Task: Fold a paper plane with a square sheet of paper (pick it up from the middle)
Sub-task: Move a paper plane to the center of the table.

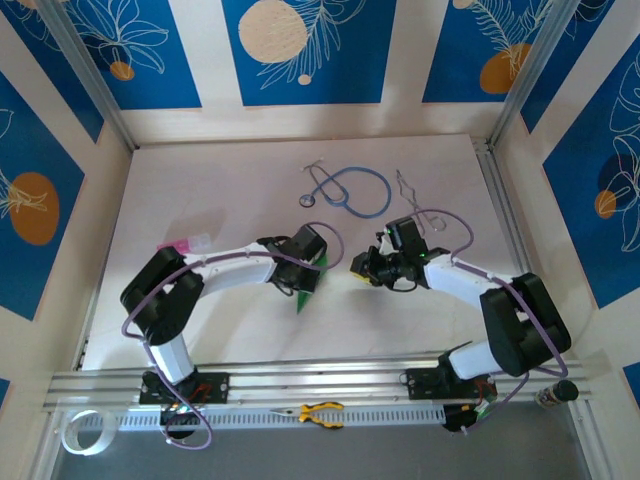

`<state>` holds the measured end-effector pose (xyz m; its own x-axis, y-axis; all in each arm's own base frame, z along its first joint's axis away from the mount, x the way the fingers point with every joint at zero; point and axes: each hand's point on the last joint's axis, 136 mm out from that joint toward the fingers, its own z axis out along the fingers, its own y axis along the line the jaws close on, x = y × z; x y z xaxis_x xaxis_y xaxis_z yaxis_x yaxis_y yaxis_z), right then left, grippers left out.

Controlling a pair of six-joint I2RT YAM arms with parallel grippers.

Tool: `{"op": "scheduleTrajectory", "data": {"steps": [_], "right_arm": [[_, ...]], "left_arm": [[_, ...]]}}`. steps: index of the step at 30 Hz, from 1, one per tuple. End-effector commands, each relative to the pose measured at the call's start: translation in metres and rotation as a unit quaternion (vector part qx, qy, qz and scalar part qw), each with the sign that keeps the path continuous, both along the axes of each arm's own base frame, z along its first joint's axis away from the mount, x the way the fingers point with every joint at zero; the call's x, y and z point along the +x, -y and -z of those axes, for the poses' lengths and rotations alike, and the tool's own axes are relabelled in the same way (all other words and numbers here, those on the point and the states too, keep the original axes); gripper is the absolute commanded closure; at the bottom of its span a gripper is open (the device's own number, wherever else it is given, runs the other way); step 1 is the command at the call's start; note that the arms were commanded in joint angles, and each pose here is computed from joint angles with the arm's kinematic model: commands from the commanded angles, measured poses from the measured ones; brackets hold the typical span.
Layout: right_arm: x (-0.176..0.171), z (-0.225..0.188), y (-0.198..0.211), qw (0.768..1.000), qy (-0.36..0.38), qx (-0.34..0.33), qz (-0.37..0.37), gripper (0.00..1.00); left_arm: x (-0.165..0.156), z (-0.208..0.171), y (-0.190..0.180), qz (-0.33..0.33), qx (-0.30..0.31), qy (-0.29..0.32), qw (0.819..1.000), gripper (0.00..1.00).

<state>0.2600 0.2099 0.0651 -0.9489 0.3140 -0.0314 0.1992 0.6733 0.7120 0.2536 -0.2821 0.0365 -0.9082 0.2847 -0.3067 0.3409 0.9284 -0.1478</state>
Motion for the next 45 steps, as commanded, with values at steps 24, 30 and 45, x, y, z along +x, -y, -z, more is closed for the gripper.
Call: {"op": "scheduleTrajectory", "data": {"steps": [24, 30, 45], "right_arm": [[-0.012, 0.003, 0.005, 1.000, -0.009, 0.000, -0.004, 0.74], [-0.011, 0.003, 0.003, 1.000, -0.009, 0.003, -0.007, 0.74], [-0.008, -0.006, 0.009, 1.000, 0.007, 0.015, -0.022, 0.74]], "left_arm": [[0.000, 0.019, -0.006, -0.035, 0.035, -0.017, 0.999, 0.83], [-0.002, 0.025, -0.006, -0.042, 0.035, -0.023, 0.998, 0.77], [-0.002, 0.033, -0.018, -0.173, 0.109, 0.009, 0.979, 0.60]]}}
